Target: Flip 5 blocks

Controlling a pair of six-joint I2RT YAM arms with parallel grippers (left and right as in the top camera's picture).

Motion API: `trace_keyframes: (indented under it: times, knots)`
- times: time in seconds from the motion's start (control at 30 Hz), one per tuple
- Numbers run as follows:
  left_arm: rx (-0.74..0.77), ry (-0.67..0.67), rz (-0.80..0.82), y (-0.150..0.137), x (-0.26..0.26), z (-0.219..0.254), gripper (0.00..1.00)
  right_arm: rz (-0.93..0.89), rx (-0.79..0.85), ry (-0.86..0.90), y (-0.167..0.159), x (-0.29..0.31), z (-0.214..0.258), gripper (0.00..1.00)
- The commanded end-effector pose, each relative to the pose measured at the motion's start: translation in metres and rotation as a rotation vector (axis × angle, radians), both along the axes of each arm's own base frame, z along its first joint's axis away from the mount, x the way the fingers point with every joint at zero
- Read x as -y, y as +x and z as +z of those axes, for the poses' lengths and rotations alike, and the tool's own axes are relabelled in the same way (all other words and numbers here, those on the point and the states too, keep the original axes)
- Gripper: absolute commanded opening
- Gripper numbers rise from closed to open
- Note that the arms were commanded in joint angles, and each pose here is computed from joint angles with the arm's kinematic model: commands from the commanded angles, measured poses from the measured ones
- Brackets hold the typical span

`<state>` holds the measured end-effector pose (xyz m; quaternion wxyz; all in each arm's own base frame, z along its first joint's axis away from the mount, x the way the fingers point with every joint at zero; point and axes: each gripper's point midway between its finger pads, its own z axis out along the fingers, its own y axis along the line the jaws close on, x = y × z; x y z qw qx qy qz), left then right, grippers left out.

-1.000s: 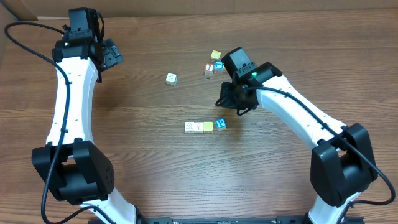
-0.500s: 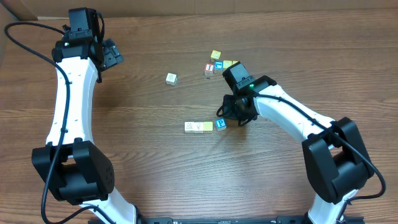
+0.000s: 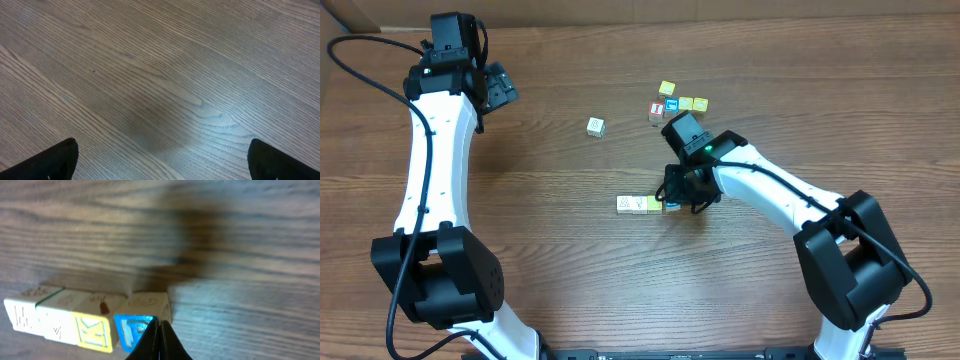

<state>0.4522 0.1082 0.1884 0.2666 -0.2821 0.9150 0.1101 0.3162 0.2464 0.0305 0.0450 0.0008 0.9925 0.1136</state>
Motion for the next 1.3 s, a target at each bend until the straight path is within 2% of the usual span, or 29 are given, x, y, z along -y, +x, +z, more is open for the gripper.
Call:
trace_keyframes:
  times: [0.0, 0.53, 0.87, 1.27]
  knots:
    - [0.040, 0.006, 0.029, 0.001, -0.004, 0.014, 1.00, 0.002, -0.010, 0.001, -0.004, -0.001, -0.001, 0.04]
    - [0.040, 0.007, 0.028, 0.001, -0.004, 0.014, 1.00, -0.020, 0.008, 0.029, 0.008, 0.002, 0.001, 0.04]
    - [0.039, 0.006, 0.029, 0.001, -0.004, 0.014, 1.00, -0.037, 0.105, 0.092, 0.039, -0.008, 0.019, 0.04]
    - [0.039, 0.006, 0.028, 0.001, -0.004, 0.014, 1.00, -0.007, 0.135, 0.095, 0.036, -0.021, 0.014, 0.04]
